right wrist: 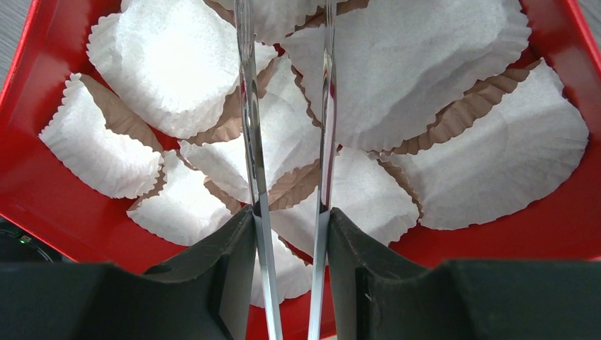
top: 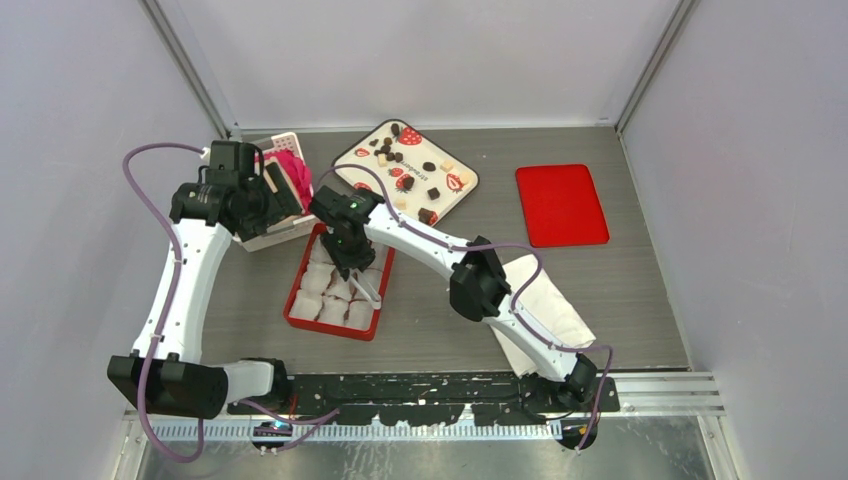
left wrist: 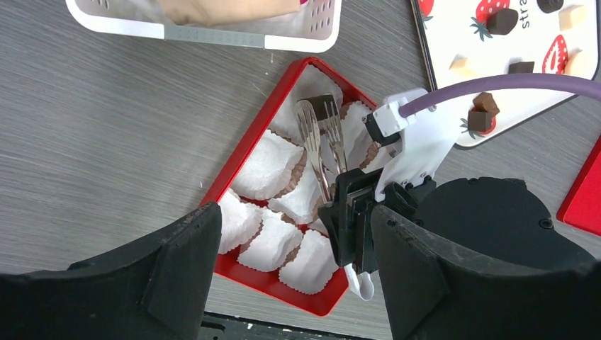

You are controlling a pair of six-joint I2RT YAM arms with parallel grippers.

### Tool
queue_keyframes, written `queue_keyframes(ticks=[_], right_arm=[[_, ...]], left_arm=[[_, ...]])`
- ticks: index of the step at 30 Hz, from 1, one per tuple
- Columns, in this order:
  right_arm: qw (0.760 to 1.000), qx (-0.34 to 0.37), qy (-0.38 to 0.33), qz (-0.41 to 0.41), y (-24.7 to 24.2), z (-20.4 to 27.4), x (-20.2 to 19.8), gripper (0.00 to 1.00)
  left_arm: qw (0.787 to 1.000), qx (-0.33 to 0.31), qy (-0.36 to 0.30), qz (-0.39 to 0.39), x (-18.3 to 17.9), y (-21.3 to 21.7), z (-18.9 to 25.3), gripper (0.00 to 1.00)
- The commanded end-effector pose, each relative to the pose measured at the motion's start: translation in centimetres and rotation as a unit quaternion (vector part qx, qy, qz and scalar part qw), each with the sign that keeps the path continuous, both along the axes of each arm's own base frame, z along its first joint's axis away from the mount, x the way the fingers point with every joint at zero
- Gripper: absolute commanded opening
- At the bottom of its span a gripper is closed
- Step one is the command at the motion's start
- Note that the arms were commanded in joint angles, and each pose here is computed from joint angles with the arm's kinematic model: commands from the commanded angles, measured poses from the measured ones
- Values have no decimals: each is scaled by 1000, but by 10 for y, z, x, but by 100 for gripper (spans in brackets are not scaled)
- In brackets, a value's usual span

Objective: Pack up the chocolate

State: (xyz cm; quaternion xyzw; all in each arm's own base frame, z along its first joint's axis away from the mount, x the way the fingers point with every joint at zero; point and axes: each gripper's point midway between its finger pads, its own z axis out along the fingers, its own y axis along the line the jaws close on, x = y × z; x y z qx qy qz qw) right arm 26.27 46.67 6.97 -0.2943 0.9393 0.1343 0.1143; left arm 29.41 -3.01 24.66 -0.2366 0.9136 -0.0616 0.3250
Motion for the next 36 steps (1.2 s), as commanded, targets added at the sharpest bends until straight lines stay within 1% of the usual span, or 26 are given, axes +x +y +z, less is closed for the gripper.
queue_keyframes(ticks=[1,18,25,33,36], right_arm=[[999,39,-22,15,13,31,2,33],[998,47,-21,23,14,37,-2,52],[998,57,-32,24,14,52,-1,51],[991,91,-92,19,2,116,6,50],[990,97,-106,14,-10,134,9,46]], left_arm=[[1000,-7,-18,6,-1,1,8,78],[1000,-11,-17,6,-4,1,6,78],[1000,-13,-18,5,-3,0,6,78],[1000,-15,-21,4,-1,-1,9,78],[1000,-15,-23,4,0,-1,11,78]])
